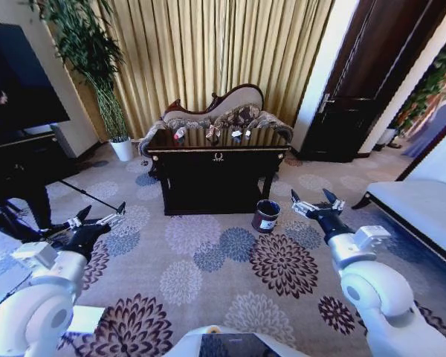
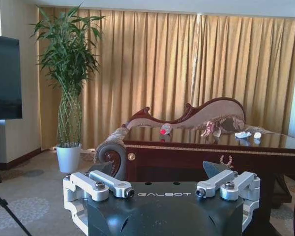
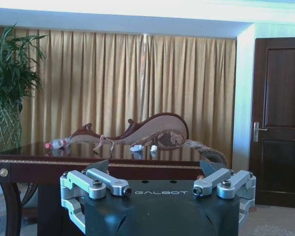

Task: Move to the front of the table and place the trash on the table into the trash bin.

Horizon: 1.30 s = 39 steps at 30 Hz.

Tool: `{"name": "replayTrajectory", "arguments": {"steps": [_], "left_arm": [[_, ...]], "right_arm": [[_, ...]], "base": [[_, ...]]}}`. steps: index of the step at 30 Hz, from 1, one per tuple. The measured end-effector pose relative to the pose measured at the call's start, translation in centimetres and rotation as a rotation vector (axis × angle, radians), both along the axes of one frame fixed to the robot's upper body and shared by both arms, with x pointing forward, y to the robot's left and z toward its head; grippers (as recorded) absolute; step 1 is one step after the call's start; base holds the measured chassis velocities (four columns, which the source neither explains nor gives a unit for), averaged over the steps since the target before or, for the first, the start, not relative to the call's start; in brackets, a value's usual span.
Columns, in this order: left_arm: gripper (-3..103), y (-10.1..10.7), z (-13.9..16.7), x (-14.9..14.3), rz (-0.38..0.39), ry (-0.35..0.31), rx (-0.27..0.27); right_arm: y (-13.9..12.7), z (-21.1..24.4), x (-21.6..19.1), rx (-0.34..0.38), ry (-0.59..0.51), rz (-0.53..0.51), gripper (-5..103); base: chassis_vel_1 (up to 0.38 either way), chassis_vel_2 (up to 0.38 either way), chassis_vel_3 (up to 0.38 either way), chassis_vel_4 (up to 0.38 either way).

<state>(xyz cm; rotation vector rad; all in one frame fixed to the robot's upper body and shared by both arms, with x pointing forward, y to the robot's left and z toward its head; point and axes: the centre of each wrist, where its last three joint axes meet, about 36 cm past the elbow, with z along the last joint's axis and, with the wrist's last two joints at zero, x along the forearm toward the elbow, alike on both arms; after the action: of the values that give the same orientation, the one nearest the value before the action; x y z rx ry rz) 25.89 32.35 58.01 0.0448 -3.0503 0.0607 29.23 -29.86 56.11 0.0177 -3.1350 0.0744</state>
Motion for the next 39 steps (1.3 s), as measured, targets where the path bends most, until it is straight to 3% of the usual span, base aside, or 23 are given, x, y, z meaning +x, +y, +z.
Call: {"name": "replayTrajectory", "arguments": {"steps": [29,39], "left_arm": [[100,0.22,0.09,-0.07,0.005,-0.003,0.008],[100,0.29,0.31,0.05,-0.015,-0.050,0.086]], "right_arm": [[0.11,0.67,0.11,0.010,0.031,0.020,100],[-0.05,0.48,0.34,0.002,0.025,0.010,100]], "base": [[0.000,0.000,0.000,0.000],[0.000,0.000,0.000,0.000]]}}
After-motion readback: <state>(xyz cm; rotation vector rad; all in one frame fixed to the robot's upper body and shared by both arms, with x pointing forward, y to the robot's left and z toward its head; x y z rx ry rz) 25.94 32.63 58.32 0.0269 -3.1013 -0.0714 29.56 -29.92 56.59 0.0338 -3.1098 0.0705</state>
